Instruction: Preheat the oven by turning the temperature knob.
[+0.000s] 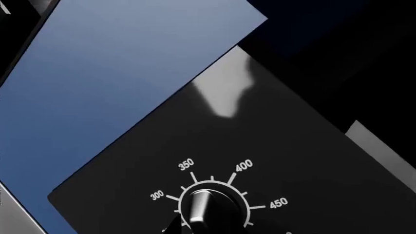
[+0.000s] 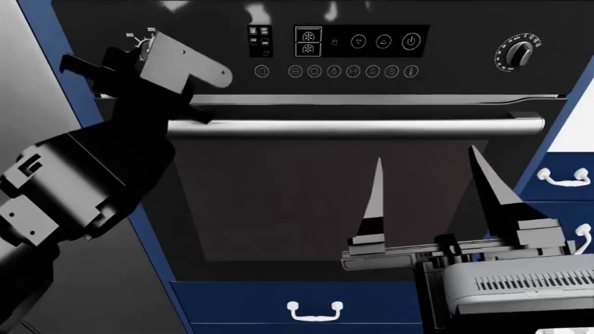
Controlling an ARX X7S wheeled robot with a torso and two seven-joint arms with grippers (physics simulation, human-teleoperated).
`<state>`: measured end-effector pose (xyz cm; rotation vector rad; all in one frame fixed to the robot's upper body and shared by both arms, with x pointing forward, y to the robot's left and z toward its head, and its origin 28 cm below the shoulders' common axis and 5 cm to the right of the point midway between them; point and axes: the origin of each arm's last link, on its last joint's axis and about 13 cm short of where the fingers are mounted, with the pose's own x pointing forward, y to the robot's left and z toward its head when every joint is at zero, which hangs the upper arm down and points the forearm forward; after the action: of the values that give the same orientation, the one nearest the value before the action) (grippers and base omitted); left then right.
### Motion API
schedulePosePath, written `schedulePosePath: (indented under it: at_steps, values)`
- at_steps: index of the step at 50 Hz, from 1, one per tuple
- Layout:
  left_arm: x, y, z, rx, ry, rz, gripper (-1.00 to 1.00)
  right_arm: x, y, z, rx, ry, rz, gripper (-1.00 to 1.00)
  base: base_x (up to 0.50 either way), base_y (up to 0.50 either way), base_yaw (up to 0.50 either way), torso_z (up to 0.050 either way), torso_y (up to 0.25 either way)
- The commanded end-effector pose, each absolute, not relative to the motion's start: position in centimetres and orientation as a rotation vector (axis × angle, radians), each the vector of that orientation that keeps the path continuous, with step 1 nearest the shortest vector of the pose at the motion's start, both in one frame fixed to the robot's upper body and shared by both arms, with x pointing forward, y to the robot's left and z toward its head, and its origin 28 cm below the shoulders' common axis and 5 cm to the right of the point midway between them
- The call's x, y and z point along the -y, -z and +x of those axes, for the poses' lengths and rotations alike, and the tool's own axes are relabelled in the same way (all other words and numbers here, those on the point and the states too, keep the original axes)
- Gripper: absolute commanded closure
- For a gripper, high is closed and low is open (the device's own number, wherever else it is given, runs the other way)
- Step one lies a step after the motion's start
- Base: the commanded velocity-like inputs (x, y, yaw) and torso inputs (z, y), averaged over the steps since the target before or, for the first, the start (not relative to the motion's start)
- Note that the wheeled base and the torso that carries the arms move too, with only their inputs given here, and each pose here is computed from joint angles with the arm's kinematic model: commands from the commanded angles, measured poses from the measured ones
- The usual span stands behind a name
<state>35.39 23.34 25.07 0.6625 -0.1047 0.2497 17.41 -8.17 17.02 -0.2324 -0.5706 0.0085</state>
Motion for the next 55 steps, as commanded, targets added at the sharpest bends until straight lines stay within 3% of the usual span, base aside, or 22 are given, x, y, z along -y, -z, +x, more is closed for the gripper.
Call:
schedulePosePath:
  at_steps: [1,55]
  values:
    - [-23.81,-23.64,36.3,-0.056,-0.111,0.586,1.0,8.15,-17.04,17.4,0.574,-0.01,-0.232,-1.0,0.02,0.0,-0.01,0.0,0.0]
    - [-23.96,-23.4,36.6,0.017,-0.172,0.892,1.0,8.01,-16.91,17.4,0.572,-0.014,-0.233,-1.0,0.02,0.0,-0.01,0.0,0.0]
